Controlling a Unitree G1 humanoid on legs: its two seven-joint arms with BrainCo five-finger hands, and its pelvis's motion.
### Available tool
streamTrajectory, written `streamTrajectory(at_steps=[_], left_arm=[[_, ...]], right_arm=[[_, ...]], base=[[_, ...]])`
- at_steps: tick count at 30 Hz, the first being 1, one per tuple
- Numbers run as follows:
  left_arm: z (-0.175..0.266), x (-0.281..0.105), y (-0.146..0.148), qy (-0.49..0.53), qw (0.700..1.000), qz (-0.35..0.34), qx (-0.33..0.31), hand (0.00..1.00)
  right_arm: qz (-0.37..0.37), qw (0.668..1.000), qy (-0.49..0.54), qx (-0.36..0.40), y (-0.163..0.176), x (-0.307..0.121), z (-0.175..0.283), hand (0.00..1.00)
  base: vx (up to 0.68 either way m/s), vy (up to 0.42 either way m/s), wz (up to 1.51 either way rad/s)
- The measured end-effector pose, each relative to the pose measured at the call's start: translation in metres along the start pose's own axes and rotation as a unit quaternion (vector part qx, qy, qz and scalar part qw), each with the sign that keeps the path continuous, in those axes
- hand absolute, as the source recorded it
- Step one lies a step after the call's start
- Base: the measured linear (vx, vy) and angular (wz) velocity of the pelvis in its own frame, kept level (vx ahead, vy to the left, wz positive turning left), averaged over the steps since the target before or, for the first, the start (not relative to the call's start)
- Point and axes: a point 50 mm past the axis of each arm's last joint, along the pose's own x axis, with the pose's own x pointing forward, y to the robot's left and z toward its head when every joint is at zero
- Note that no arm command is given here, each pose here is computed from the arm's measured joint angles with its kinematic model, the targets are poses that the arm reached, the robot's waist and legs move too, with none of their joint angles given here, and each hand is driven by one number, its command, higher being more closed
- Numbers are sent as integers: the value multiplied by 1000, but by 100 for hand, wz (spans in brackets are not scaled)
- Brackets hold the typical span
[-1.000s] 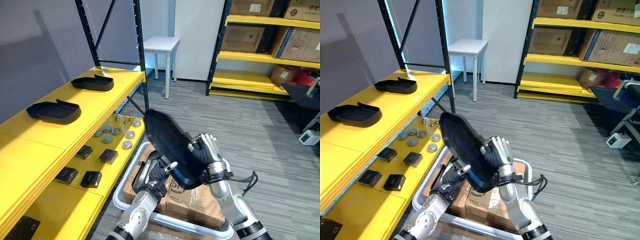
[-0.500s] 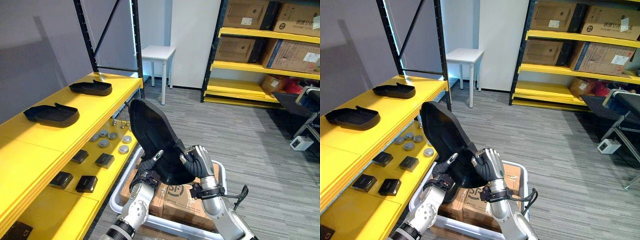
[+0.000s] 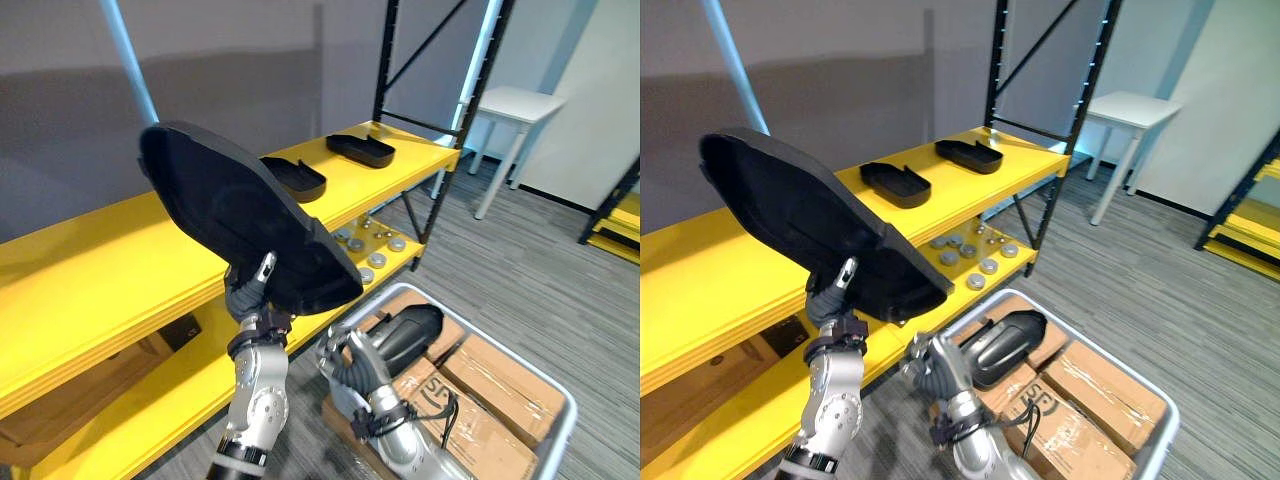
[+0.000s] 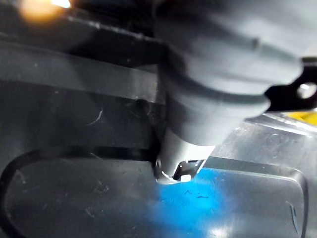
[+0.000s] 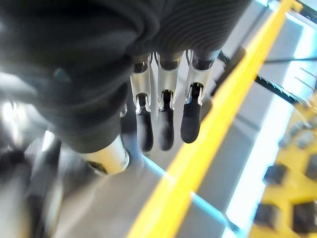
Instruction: Walk over and take plastic housings, then place them on the shelf
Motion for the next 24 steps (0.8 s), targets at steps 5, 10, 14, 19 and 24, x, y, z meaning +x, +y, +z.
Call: streamTrajectory(at_steps=[5, 10, 14, 19, 24], left_arm=[[8, -10, 15, -43, 981, 4, 189, 100], [42, -8, 29, -143, 923, 35, 357, 100], [63, -3, 52, -185, 878, 115, 427, 100], [61, -5, 50, -190, 867, 120, 444, 100], [70, -7, 37, -209, 882, 102, 410, 100]], right_arm=[[-90, 994, 36, 45, -28, 3, -8, 0], [-177, 978, 90, 57, -58, -9, -29, 0], [-187, 967, 145, 97, -61, -35, -46, 0], [-214, 948, 195, 135, -70, -62, -59, 0], [-222, 944, 191, 149, -77, -71, -55, 0]], base=[[234, 225, 60], [209, 221, 114], [174, -57, 112], [142, -169, 101], [156, -85, -3]])
